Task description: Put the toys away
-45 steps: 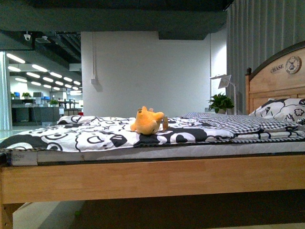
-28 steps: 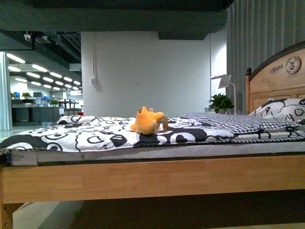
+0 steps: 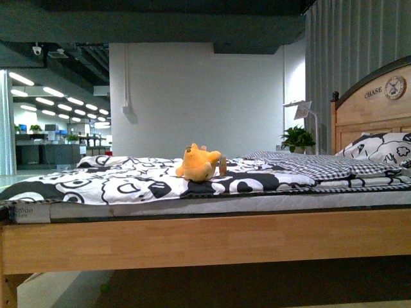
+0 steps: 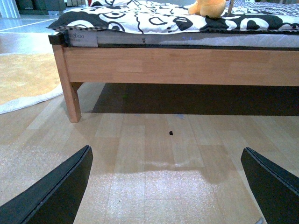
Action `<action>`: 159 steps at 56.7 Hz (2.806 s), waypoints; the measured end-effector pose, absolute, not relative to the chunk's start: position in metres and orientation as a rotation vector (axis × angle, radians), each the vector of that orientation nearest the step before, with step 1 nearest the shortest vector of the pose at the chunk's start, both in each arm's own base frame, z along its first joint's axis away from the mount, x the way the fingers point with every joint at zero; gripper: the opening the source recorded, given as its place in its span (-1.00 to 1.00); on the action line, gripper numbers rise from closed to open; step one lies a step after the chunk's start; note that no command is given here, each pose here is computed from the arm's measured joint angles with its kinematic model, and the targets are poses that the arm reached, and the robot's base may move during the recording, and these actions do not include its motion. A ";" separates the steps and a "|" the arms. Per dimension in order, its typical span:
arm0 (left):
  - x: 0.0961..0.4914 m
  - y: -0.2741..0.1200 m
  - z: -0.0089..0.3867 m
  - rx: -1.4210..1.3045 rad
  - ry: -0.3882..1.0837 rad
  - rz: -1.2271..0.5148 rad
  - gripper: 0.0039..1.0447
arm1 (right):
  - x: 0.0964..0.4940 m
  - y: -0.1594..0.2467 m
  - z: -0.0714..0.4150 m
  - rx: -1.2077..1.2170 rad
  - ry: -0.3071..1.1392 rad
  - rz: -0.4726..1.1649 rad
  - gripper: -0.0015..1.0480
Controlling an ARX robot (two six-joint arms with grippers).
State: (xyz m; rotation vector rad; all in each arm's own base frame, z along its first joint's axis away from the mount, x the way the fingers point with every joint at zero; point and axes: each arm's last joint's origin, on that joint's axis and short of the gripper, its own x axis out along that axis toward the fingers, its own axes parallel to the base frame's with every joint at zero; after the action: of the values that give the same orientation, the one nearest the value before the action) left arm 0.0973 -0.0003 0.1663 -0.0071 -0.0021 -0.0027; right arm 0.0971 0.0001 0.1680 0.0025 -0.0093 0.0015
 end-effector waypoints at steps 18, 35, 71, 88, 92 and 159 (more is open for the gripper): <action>0.097 0.000 0.166 -0.007 -0.002 -0.003 0.88 | 0.097 0.000 0.168 0.003 -0.009 0.002 0.87; 0.097 0.000 0.166 -0.007 -0.002 -0.003 0.88 | 0.097 0.000 0.168 0.003 -0.009 0.002 0.87; 0.097 0.000 0.166 -0.007 -0.002 -0.003 0.88 | 0.097 0.000 0.168 0.002 -0.009 0.002 0.87; 0.097 0.000 0.166 -0.007 -0.002 -0.003 0.88 | 0.097 0.000 0.168 0.002 -0.009 0.002 0.87; 0.097 0.000 0.166 -0.007 -0.002 -0.003 0.88 | 0.097 0.000 0.168 0.002 -0.009 0.001 0.87; 0.097 0.000 0.166 -0.007 -0.004 -0.003 0.88 | 0.097 0.000 0.168 0.002 -0.010 0.001 0.87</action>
State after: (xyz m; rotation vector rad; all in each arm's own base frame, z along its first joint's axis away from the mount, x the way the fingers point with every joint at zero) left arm 0.0971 -0.0003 0.1664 -0.0071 -0.0044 -0.0027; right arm 0.0970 0.0001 0.1680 0.0025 -0.0101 0.0008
